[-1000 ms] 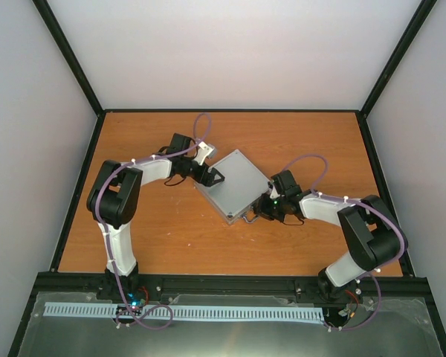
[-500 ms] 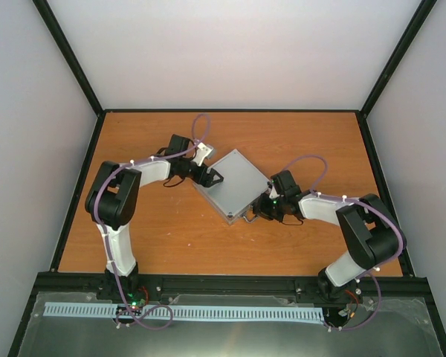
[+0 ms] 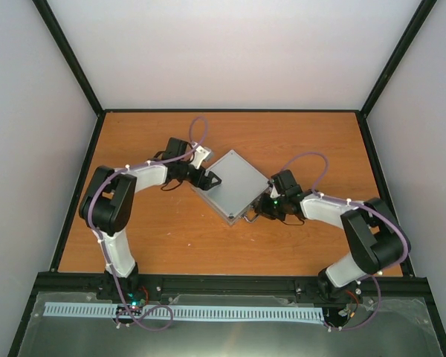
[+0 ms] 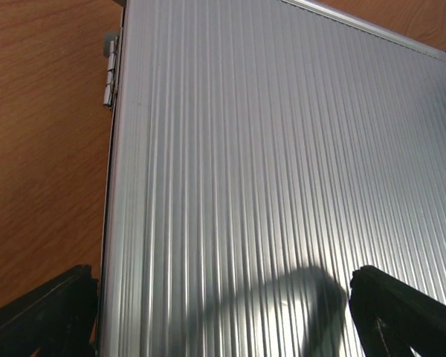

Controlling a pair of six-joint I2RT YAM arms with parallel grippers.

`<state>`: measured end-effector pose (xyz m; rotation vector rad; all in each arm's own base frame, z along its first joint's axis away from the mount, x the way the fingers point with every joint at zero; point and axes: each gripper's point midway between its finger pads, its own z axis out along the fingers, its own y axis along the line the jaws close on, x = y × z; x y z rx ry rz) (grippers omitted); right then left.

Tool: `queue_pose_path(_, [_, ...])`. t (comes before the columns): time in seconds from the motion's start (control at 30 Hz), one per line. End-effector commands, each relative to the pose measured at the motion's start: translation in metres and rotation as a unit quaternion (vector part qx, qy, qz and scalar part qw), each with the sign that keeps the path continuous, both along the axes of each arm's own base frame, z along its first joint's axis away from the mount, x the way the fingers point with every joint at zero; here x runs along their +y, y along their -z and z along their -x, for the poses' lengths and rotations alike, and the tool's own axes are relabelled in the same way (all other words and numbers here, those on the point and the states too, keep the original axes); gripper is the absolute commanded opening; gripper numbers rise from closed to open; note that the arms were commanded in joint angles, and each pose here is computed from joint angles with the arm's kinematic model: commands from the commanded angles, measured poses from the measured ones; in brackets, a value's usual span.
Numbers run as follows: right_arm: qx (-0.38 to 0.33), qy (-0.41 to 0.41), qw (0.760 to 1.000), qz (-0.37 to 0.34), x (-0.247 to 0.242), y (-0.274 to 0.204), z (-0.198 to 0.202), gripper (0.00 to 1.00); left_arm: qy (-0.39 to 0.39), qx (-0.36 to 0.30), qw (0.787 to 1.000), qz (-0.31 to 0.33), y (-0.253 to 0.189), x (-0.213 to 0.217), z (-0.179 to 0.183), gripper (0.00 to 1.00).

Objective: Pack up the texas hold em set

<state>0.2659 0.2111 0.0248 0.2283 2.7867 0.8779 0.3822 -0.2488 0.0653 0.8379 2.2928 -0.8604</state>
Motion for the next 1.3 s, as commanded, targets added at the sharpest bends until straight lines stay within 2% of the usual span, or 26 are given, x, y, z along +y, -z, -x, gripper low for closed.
queue_pose_path(0.0, [-0.013,-0.022,0.997,0.076,-0.025,-0.004,0.014,0.1,-0.019,-0.01,1.0,0.003,-0.022,0.005,0.006,0.94])
queue_pose_path(0.13, [-0.051,-0.041,0.994,0.089,-0.032,-0.028,0.016,0.18,-0.036,-0.048,0.998,0.003,-0.053,0.009,0.0,0.95])
queue_pose_path(0.27, [-0.129,-0.059,0.987,0.078,-0.024,-0.067,-0.004,0.28,-0.044,-0.084,0.995,0.015,-0.088,0.01,-0.006,0.96])
queue_pose_path(0.33, [-0.176,-0.068,0.979,0.075,-0.018,-0.091,-0.02,0.34,-0.045,-0.096,0.994,0.03,-0.106,0.007,-0.009,0.97])
queue_pose_path(0.5, [-0.283,-0.07,0.953,0.082,0.0,-0.149,-0.076,0.62,-0.061,-0.135,0.987,0.061,-0.139,-0.004,-0.024,0.98])
queue_pose_path(0.63, [-0.339,-0.071,0.934,0.084,0.009,-0.177,-0.123,0.75,-0.113,-0.144,0.981,0.06,-0.141,0.001,-0.052,1.0])
queue_pose_path(0.73, [-0.346,-0.052,0.933,0.087,-0.013,-0.17,-0.156,0.81,-0.16,-0.152,0.973,0.059,-0.138,0.022,-0.076,1.0])
queue_pose_path(0.83, [-0.341,-0.003,0.935,0.097,-0.07,-0.155,-0.18,0.85,-0.221,-0.142,0.962,0.076,-0.125,0.068,-0.091,1.0])
queue_pose_path(0.97, [-0.336,0.072,0.926,0.155,-0.165,-0.134,-0.188,0.87,-0.346,-0.123,0.926,0.086,-0.102,0.164,-0.088,1.0])
queue_pose_path(1.1, [-0.341,0.163,0.903,0.204,-0.257,-0.13,-0.172,0.87,-0.488,-0.164,0.854,0.074,-0.102,0.268,-0.046,1.0])
queue_pose_path(1.2, [-0.359,0.214,0.874,0.245,-0.289,-0.13,-0.15,0.87,-0.588,-0.202,0.783,0.022,-0.098,0.32,-0.012,1.0])
queue_pose_path(1.27, [-0.376,0.23,0.857,0.268,-0.295,-0.129,-0.137,0.87,-0.627,-0.222,0.747,-0.007,-0.093,0.339,0.006,1.0])
